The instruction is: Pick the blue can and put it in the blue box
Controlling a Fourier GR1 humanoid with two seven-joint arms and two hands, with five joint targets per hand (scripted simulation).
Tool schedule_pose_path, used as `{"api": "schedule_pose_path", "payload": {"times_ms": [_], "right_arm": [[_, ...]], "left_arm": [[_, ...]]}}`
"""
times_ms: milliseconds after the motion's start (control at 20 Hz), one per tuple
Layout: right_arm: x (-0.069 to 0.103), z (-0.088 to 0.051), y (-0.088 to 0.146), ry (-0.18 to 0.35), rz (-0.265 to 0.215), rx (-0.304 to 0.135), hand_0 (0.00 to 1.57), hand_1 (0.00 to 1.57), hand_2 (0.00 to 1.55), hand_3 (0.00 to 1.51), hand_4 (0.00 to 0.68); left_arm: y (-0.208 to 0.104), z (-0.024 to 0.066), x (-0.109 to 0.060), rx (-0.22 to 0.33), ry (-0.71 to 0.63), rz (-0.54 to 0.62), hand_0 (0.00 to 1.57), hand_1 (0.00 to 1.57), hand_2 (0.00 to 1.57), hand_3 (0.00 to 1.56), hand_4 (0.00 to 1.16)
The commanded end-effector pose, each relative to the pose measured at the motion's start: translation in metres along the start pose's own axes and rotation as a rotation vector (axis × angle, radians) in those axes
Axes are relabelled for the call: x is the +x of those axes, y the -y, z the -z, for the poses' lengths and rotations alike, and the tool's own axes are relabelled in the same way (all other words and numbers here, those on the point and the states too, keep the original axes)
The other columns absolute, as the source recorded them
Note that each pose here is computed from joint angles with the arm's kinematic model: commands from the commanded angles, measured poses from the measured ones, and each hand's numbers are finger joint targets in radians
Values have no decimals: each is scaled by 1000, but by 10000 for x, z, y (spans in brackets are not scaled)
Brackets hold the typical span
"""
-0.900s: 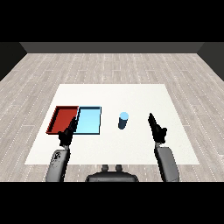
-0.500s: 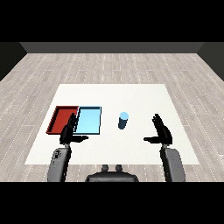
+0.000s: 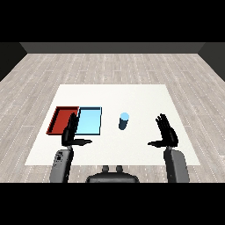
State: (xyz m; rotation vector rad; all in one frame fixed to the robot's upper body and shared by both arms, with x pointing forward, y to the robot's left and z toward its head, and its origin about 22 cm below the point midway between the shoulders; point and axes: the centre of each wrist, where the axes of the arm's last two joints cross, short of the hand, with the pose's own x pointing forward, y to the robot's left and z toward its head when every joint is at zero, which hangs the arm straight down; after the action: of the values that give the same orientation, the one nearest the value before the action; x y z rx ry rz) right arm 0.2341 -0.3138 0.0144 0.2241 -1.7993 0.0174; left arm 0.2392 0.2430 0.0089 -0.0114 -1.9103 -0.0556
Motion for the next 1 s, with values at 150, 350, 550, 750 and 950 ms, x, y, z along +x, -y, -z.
{"api": "schedule_pose_path", "payload": {"times_ms": [150, 350, 550, 750, 950], "right_arm": [[-6, 96, 261, -9, 44, -9, 0, 0, 0, 0, 0], [-308, 282, -30, -67, 61, -21, 0, 0, 0, 0, 0], [-261, 538, -213, -80, 88, -24, 0, 0, 0, 0, 0], [-574, 605, -420, -99, 129, -34, 0, 0, 0, 0, 0], [-452, 822, -274, -110, 155, -53, 0, 0, 0, 0, 0]], "left_arm": [[-111, -114, -98, -4, 40, -13, 0, 0, 0, 0, 0], [-58, -74, 21, 23, 24, -55, 0, 0, 0, 0, 0], [-90, -95, 165, 19, 23, -32, 0, 0, 0, 0, 0], [-113, -51, -8, 37, 36, -31, 0, 0, 0, 0, 0], [-198, 54, 108, 37, 31, -21, 0, 0, 0, 0, 0]]}}
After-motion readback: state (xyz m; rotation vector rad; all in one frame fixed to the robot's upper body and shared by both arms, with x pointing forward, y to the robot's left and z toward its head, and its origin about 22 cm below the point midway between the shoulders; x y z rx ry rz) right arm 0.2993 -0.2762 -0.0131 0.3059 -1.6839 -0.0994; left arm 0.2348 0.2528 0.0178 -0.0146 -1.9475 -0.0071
